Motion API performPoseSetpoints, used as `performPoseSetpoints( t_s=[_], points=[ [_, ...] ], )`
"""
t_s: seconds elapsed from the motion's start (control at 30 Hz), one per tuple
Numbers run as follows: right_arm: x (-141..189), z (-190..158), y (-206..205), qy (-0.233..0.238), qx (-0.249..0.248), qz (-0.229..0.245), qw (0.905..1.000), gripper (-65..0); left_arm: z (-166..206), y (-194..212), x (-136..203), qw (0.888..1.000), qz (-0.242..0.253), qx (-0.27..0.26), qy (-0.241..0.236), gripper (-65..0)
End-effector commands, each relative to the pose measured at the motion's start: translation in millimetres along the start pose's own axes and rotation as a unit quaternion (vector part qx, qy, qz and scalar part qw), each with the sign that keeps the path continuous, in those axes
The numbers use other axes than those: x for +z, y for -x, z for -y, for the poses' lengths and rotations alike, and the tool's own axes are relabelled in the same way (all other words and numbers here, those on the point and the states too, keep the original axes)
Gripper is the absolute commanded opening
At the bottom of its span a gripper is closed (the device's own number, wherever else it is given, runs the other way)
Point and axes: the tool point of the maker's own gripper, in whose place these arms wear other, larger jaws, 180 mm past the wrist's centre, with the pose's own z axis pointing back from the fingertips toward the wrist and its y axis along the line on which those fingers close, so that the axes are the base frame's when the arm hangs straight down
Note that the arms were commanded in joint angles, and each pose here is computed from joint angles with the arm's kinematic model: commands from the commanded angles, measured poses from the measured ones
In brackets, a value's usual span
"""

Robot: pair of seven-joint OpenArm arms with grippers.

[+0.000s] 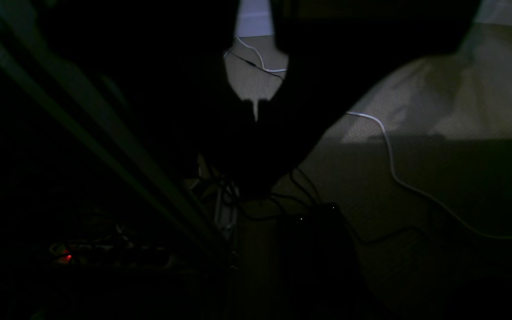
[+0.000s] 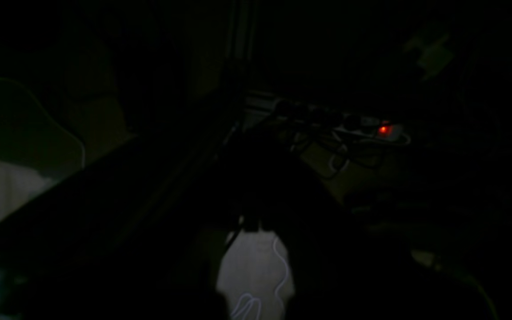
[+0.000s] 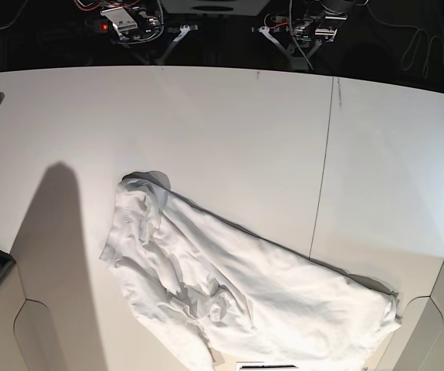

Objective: Layout the t-shirt on the table in an organized manner, then fold the t-shirt properly
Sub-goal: 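Move both arms out from the rest pose toward the white t-shirt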

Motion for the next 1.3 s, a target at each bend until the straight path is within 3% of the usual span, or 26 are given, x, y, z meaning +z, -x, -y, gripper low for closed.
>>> performPoseSetpoints(
  t_s=[0.0, 0.83, 1.27],
  points=[
    [0, -2, -12, -0.001, -0.001, 0.015, 0.9999, -65.0, 4, -8, 0, 1.000, 0.011, -0.001, 0.007, -65.0],
    [0, 3, -9, 0.011, -0.002, 0.014, 0.9998, -65.0, -1, -3, 1, 1.000, 0.007, -0.001, 0.003, -65.0],
    [18, 42, 65, 0.043, 0.008, -0.033, 0.9985, -65.0, -57, 47, 17, 0.999, -0.006, 0.018, -0.036, -65.0]
  ],
)
